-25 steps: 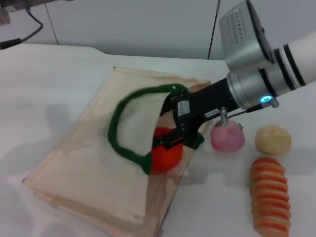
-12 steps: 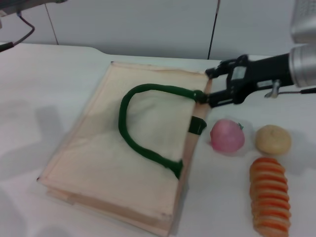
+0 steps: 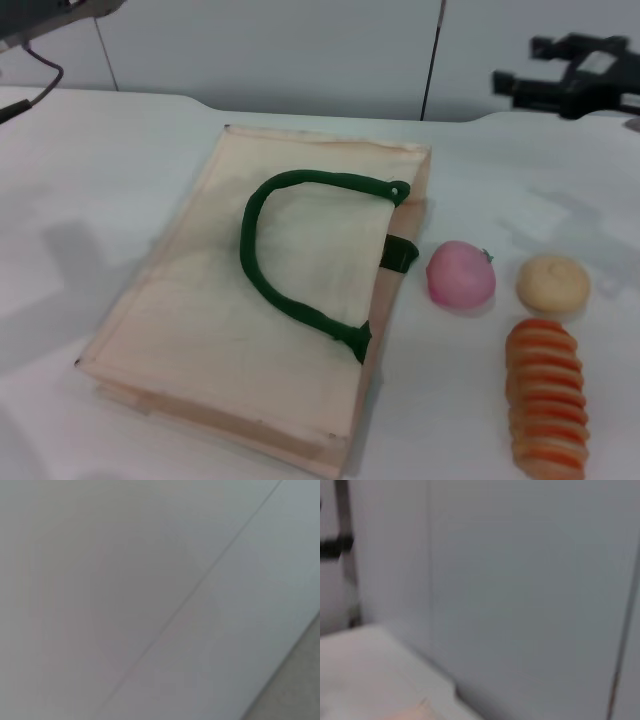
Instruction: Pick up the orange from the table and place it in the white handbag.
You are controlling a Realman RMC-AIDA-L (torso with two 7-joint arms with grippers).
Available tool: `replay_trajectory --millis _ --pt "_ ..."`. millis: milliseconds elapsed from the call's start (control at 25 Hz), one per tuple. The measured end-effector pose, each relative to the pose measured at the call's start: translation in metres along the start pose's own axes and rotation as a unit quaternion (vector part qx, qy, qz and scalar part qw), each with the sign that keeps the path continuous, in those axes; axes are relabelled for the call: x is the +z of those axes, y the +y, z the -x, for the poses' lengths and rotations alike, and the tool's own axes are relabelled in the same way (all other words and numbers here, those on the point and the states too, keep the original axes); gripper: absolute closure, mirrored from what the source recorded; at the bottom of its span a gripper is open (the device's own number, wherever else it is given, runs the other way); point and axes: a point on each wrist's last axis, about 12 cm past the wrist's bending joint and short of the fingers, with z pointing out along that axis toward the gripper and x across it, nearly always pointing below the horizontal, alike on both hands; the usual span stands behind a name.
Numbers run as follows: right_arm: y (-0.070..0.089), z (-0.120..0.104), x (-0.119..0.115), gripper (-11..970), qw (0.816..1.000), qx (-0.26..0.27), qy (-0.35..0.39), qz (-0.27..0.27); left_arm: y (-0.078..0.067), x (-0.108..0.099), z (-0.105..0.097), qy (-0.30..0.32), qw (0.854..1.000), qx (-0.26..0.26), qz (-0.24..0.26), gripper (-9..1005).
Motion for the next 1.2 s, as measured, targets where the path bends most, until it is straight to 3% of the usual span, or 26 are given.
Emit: replay_trajectory --millis 240,560,720,960,1200 --pt "-0.002 -0.019 -0.023 177 0.993 0.011 -0.105 -0.052 0.006 -0.009 -0.014 -0.048 0.997 0.047 0.024 349" --pt "0.0 -0.057 -0.032 178 0.976 0.025 -0.163 -0.14 0.016 -0.017 -0.045 -0.098 0.98 0.153 0.079 349" --pt "0.004 -0.079 -0.034 178 0.963 0.022 -0.179 -0.2 0.023 -0.021 -0.065 -0.13 0.962 0.209 0.117 349" --pt "0.008 -0.102 -0.044 179 0.937 0.06 -0.205 -0.277 0.03 -0.033 -0.093 -0.173 0.933 0.263 0.175 349" --pt "0.011 -0.114 -0.05 179 0.929 0.074 -0.201 -0.301 0.031 -0.036 -0.118 -0.192 0.902 0.316 0.224 349"
